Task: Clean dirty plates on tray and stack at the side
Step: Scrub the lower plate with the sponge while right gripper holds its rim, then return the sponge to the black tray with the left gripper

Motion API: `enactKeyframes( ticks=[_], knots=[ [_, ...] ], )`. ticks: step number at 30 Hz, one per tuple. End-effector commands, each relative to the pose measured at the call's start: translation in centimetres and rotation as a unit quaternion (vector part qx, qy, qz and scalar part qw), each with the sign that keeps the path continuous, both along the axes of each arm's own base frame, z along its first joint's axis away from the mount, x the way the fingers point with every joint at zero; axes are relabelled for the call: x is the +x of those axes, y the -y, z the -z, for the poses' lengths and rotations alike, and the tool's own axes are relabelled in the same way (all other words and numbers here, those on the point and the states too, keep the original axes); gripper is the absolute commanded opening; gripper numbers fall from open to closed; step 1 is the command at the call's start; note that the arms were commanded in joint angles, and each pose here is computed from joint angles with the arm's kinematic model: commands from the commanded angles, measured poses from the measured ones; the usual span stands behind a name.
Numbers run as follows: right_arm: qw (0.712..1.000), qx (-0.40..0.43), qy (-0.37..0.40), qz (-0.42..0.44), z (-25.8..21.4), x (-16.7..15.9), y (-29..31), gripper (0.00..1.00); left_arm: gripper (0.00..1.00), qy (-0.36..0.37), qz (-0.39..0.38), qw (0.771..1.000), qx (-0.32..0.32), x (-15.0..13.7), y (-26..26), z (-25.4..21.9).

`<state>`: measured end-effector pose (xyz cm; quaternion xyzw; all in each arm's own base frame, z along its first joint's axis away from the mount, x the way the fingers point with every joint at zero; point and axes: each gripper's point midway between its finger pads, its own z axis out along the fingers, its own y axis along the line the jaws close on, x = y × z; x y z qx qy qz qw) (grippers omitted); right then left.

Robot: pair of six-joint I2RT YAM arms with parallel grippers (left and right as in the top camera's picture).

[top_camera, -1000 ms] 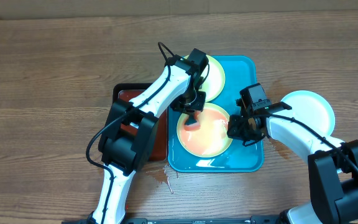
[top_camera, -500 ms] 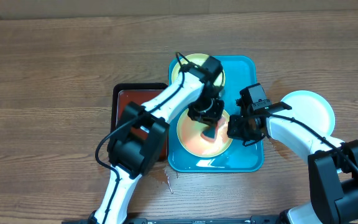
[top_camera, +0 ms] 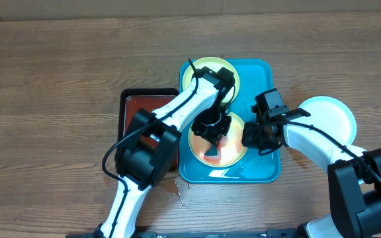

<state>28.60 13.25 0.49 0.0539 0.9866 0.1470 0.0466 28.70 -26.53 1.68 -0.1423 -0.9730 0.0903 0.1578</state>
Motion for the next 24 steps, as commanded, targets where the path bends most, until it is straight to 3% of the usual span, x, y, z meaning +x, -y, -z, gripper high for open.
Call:
enactKeyframes(
  ticks=[1,4,9,18,24],
  knots=[
    [0.999,-0.036,-0.008,0.008,1.2,-0.2,1.4,0.04,0.04,0.04,-0.009,0.995,0.086,2.1,-3.6,0.8],
    [0.999,-0.036,-0.008,0.008,1.2,-0.2,1.4,0.04,0.04,0.05,-0.024,0.991,0.119,2.8,-5.5,0.5],
    [0.999,-0.036,-0.008,0.008,1.2,-0.2,1.4,0.04,0.05,0.06,-0.066,0.989,0.117,3.7,-6.9,-1.4],
    [0.999,-0.036,-0.008,0.009,1.2,-0.2,1.4,0.04,0.05,0.157,-0.112,0.981,0.006,5.4,-7.2,-11.8],
    [0.999,-0.036,-0.008,0.008,1.2,-0.3,1.4,0.04,0.04,0.217,-0.142,0.962,0.083,6.1,-13.2,-14.9]
  ],
)
